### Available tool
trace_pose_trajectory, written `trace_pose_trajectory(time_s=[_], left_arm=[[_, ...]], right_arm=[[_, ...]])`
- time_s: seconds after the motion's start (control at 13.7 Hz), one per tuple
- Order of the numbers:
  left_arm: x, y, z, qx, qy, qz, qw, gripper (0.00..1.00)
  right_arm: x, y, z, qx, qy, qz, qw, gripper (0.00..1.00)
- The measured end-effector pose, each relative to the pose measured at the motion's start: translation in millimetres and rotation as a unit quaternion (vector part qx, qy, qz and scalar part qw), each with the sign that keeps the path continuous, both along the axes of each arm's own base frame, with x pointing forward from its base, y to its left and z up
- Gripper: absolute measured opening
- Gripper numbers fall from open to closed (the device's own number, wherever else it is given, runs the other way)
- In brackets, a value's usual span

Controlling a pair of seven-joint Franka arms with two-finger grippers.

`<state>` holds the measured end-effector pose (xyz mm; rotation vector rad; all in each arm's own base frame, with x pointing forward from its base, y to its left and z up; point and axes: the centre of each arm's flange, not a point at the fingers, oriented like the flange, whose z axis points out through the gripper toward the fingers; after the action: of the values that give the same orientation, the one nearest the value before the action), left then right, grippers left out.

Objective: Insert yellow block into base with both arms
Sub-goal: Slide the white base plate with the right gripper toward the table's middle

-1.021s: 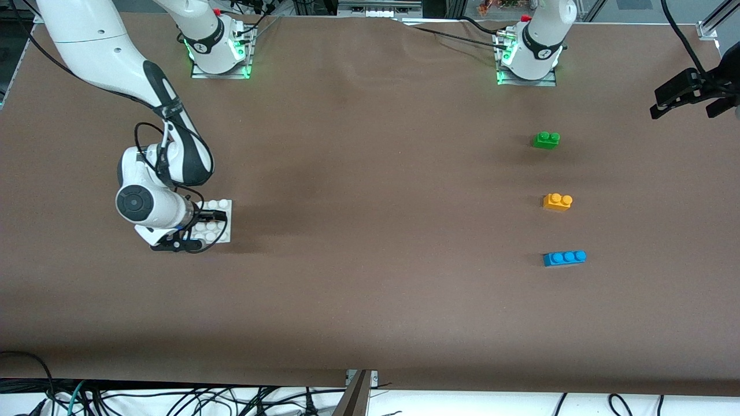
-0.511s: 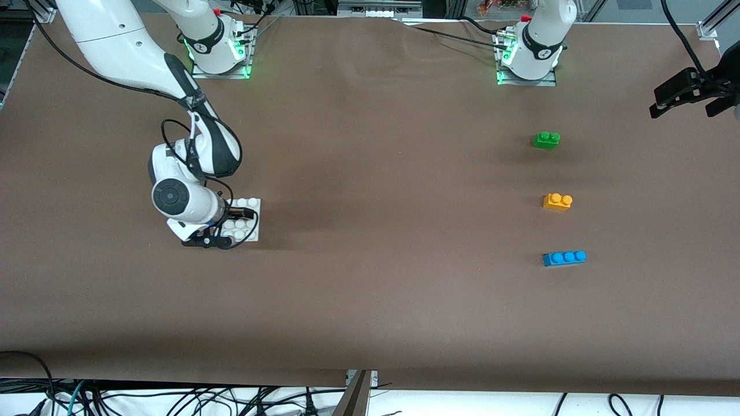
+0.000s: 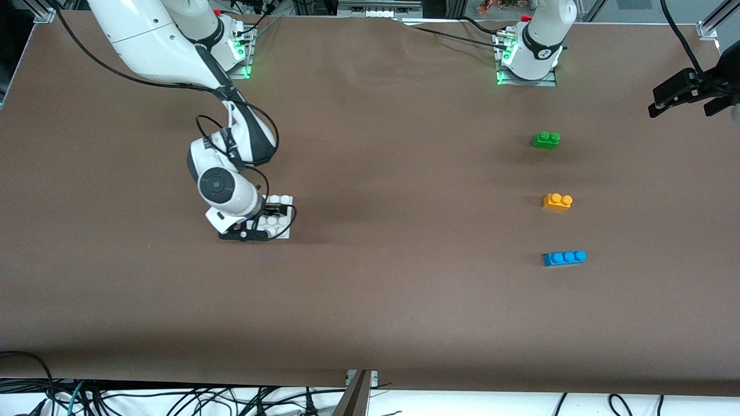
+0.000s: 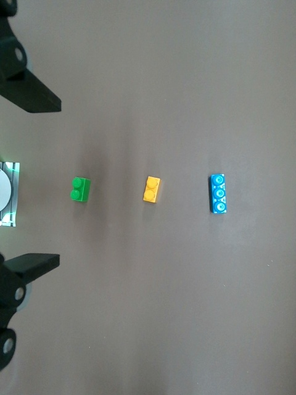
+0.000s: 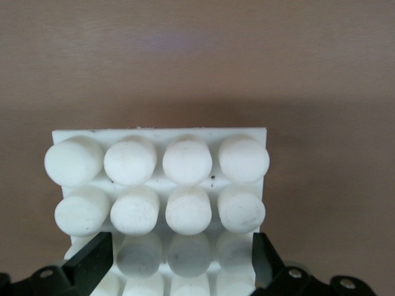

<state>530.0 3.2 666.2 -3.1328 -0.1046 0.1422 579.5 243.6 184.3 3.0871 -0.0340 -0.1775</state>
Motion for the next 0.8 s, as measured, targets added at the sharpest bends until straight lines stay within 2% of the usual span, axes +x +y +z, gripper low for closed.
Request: trace_pose_trajectory(time_s=[0.29, 0.66, 0.8], left_arm=[[1.8, 7.6, -4.1, 0.000, 0.004, 0.007, 1.000, 1.00], [2.8, 6.7, -5.6, -0.001, 0.006, 0.006, 1.000, 1.00], [2.8, 6.7, -5.6, -0.001, 0.006, 0.006, 1.000, 1.00]], right_arm=[[-15.2, 66.6, 2.2, 0.012, -0.011, -0.011, 1.000, 1.00], [-32.6, 141.9, 4.7, 0.048, -0.010, -0.009, 0.999, 1.00], [-36.1, 157.9, 3.7, 0.053, -0.012, -0.002, 0.999, 1.00]])
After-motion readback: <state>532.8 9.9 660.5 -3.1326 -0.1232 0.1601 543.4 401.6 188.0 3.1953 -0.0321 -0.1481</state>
